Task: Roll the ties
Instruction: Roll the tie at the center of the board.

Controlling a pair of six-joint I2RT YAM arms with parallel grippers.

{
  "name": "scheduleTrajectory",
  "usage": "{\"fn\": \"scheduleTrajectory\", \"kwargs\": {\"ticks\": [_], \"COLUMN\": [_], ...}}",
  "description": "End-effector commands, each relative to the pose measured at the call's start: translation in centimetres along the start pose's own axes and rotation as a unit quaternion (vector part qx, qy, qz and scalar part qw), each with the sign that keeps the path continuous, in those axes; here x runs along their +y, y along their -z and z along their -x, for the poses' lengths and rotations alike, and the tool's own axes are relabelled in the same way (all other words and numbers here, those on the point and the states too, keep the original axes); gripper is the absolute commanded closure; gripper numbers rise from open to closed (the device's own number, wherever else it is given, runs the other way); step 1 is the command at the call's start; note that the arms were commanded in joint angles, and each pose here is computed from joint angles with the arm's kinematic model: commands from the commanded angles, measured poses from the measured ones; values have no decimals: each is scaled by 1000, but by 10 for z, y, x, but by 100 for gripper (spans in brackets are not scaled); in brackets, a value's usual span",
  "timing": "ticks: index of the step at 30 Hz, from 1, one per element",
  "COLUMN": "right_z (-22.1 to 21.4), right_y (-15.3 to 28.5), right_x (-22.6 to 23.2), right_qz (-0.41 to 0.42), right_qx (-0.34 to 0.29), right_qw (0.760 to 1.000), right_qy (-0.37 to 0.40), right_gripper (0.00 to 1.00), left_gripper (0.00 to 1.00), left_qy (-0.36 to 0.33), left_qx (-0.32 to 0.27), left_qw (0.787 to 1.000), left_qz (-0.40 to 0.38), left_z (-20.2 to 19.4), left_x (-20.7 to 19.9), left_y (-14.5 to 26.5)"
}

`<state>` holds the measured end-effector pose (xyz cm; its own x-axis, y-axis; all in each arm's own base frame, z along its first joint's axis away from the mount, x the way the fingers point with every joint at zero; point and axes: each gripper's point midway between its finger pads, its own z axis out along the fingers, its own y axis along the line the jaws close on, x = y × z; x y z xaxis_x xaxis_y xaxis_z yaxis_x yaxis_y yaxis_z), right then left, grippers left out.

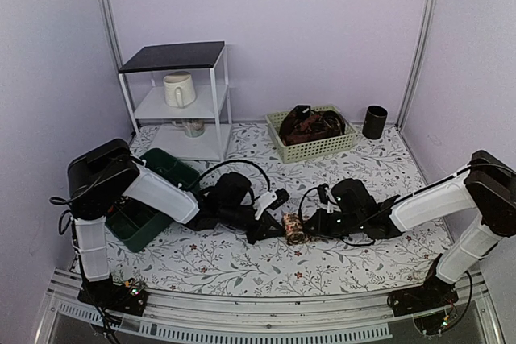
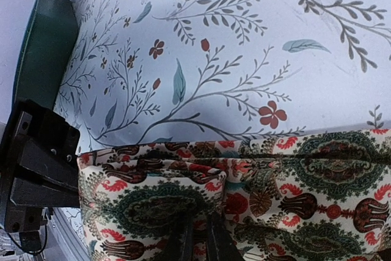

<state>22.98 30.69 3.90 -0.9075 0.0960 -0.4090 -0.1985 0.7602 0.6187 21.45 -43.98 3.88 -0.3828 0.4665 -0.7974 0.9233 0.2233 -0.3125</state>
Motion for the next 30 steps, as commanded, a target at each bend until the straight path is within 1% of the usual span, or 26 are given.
{"fn": "scheduleTrajectory", "kwargs": {"ticks": [1,3,4,5,12,17,18,19,23,30], "right_z": [4,7,7,8,4,13,14,15,15,27], "right_y": [0,3,5,5,-1,1,1,0,-1,14], "right_x": [-1,0,1,1,-3,-10,-10,-10,-14,-21], "right_qz": [10,13,16,17,18,13,13,12,5,-15], "right_qx": [-25,-33,-35,-35,-17,-28,-28,-27,-28,-53], "right_qw": [1000,999,999,999,1000,999,999,1000,1000,998], "right_qy": [6,7,8,8,-5,-9,-8,-7,-8,-1], "right_gripper": [90,90,89,90,89,89,89,89,89,86], "left_gripper": [100,100,100,100,100,100,100,100,100,100], "left_qy": [-9,-9,-18,-21,-25,-23,-15,-13,-10,-10], "left_qx": [-17,-17,-33,-36,-44,-37,-24,-21,-16,-9], "left_qw": [1000,1000,999,999,999,999,999,999,1000,1000], "left_qz": [-22,-19,-17,-14,-16,-19,-20,-21,-21,-19], "left_z": [16,16,30,33,47,47,34,32,30,29], "left_x": [-16,-15,-19,-18,-18,-16,-12,-11,-10,-8], "left_y": [-2,-2,6,7,7,2,-6,-8,-10,-12]}}
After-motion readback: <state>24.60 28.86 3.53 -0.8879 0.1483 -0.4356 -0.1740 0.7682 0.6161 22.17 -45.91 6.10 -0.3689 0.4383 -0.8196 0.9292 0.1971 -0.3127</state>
